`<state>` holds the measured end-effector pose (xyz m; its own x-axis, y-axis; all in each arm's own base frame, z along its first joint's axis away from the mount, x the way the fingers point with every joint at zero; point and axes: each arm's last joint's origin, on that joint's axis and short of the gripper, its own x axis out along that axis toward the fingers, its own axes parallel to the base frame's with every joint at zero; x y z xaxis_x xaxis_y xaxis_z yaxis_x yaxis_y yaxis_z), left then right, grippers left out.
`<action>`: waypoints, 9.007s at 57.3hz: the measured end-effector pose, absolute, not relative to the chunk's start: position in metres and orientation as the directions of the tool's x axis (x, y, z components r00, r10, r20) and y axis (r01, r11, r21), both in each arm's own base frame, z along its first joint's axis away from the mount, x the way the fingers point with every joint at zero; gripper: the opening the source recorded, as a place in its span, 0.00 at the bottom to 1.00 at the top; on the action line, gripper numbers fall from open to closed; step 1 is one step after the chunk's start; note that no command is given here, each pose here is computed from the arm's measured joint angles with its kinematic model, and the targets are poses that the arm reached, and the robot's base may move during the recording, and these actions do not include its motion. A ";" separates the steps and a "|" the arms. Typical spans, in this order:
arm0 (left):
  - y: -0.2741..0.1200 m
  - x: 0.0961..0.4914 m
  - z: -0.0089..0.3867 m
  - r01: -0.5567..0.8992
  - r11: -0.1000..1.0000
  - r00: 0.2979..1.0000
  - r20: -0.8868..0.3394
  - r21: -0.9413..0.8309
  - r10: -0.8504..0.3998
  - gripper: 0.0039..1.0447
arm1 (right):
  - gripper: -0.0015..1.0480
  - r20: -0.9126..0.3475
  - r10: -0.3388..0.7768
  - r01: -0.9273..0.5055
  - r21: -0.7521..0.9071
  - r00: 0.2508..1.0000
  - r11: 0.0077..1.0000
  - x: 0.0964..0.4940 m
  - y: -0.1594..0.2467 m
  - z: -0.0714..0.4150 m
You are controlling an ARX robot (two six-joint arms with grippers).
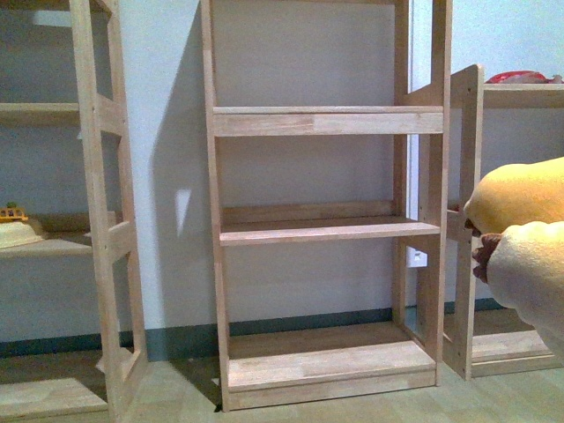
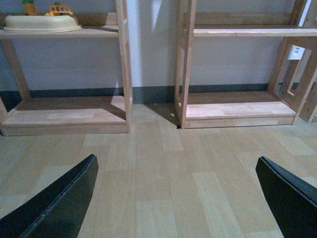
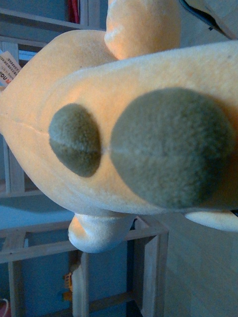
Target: Put away toys
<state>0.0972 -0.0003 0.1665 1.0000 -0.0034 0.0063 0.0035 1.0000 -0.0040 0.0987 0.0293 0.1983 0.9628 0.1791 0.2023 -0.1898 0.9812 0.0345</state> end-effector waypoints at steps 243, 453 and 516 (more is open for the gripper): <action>0.000 0.097 0.166 0.001 1.000 1.000 0.006 -0.004 -0.001 0.95 | 0.19 0.121 0.374 -0.385 0.075 0.919 0.920 0.359 0.089 0.543; 0.000 0.097 0.166 0.001 1.000 1.000 0.006 -0.004 -0.001 0.95 | 0.34 -0.003 0.000 0.000 0.011 1.000 1.000 0.098 0.000 0.235; 0.000 0.097 0.166 0.001 1.000 1.000 0.006 -0.004 -0.001 0.95 | 0.18 -0.004 0.000 0.000 0.006 1.000 1.000 0.098 0.000 0.172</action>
